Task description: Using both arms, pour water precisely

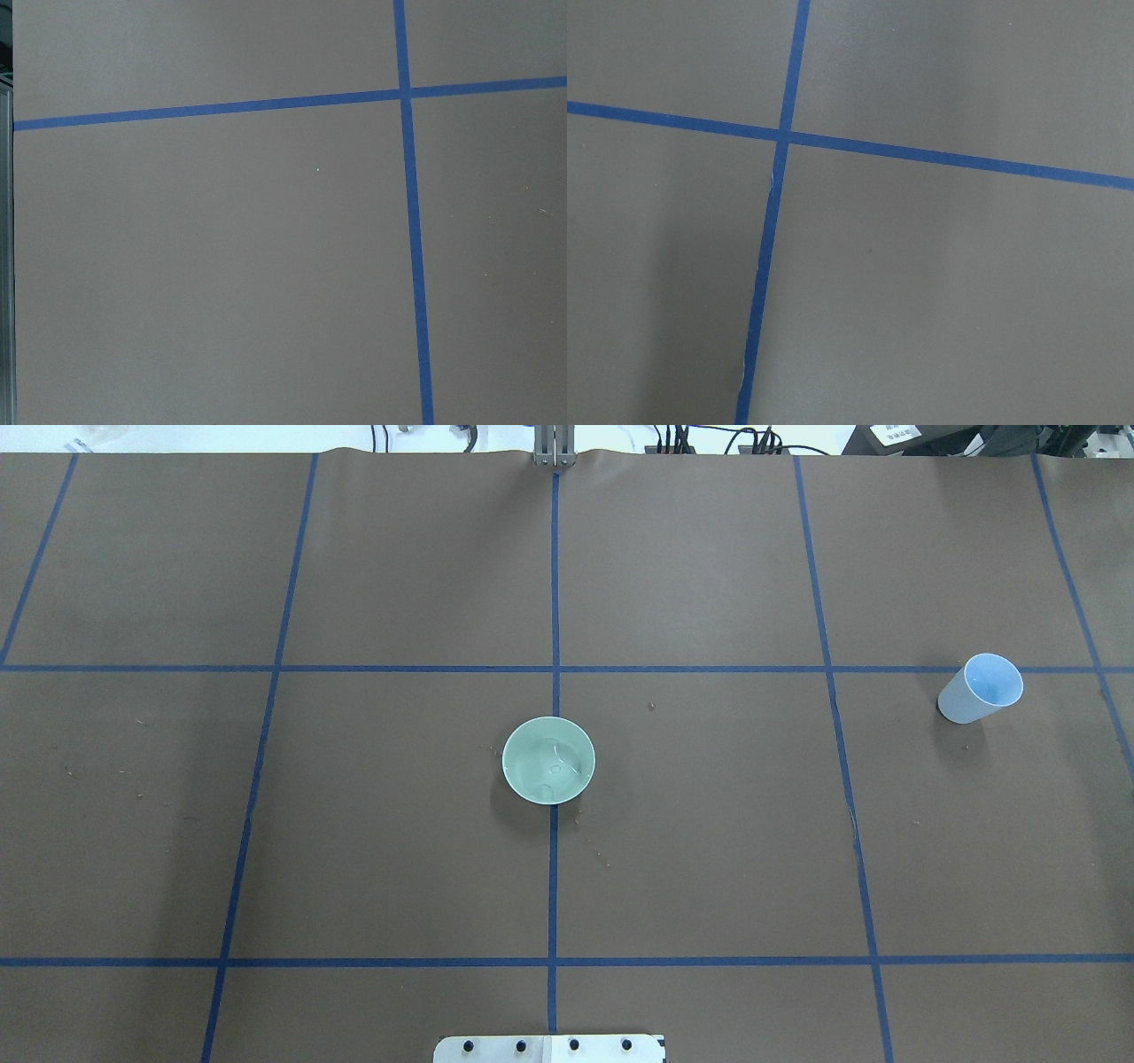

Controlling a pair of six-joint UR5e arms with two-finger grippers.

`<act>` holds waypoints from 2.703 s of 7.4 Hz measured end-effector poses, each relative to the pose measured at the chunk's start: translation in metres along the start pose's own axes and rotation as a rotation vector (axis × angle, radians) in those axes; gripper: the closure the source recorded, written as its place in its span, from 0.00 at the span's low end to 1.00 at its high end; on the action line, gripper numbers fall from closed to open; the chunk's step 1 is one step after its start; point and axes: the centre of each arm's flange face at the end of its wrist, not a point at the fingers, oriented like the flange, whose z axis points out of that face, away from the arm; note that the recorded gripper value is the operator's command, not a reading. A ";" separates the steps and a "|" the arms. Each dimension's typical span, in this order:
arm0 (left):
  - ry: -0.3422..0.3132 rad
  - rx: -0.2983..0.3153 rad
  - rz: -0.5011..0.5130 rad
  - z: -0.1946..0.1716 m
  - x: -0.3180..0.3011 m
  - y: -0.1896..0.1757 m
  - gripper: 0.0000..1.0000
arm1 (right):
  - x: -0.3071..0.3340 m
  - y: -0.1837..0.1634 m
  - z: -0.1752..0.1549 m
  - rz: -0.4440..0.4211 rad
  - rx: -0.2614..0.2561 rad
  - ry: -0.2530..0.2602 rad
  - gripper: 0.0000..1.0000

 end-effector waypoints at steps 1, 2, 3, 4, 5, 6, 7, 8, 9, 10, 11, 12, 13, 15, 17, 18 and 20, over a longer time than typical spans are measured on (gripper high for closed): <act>0.004 0.004 0.005 -0.002 0.002 0.000 0.00 | -0.001 0.000 0.001 -0.002 -0.001 0.000 0.00; 0.009 0.013 0.016 -0.004 0.006 -0.003 0.00 | -0.002 -0.001 0.001 -0.004 -0.003 -0.001 0.00; 0.024 0.033 0.045 -0.008 0.016 -0.010 0.00 | -0.002 -0.001 0.002 -0.006 -0.003 -0.001 0.00; 0.054 0.066 0.085 -0.014 0.033 -0.023 0.00 | -0.003 -0.002 0.002 -0.007 -0.003 0.000 0.00; 0.081 0.120 0.136 -0.023 0.051 -0.039 0.00 | -0.003 -0.002 0.002 -0.008 -0.004 0.000 0.00; 0.093 0.193 0.209 -0.034 0.071 -0.060 0.00 | -0.003 -0.002 0.002 -0.009 -0.003 0.000 0.00; 0.106 0.256 0.271 -0.043 0.094 -0.082 0.00 | -0.003 -0.002 0.002 -0.011 -0.003 0.001 0.00; 0.134 0.279 0.264 -0.046 0.122 -0.102 0.00 | -0.003 -0.002 0.002 -0.011 -0.003 0.001 0.00; 0.175 0.273 0.208 -0.043 0.159 -0.119 0.00 | -0.003 -0.002 0.002 -0.011 -0.003 0.002 0.00; 0.212 0.260 0.151 -0.040 0.195 -0.135 0.00 | -0.004 -0.002 0.002 -0.011 -0.004 0.002 0.00; 0.228 0.259 0.121 -0.034 0.229 -0.144 0.00 | -0.004 -0.002 0.003 -0.012 -0.004 0.001 0.00; 0.218 0.283 0.132 -0.019 0.267 -0.147 0.00 | -0.004 -0.002 0.003 -0.013 -0.005 0.001 0.00; 0.215 0.303 0.148 0.005 0.317 -0.146 0.00 | -0.005 -0.002 0.003 -0.014 -0.005 0.000 0.00; 0.276 0.274 0.183 0.045 0.436 -0.137 0.00 | -0.005 -0.003 0.003 -0.017 -0.005 -0.003 0.00; 0.319 0.222 0.119 0.065 0.522 -0.116 0.00 | -0.006 -0.003 0.003 -0.018 -0.005 -0.004 0.00; 0.290 0.188 0.078 0.069 0.569 -0.111 0.00 | -0.005 -0.003 0.003 -0.017 -0.005 -0.004 0.00; 0.216 0.090 0.038 0.061 0.663 -0.101 0.00 | -0.006 -0.003 0.004 -0.017 -0.006 -0.005 0.00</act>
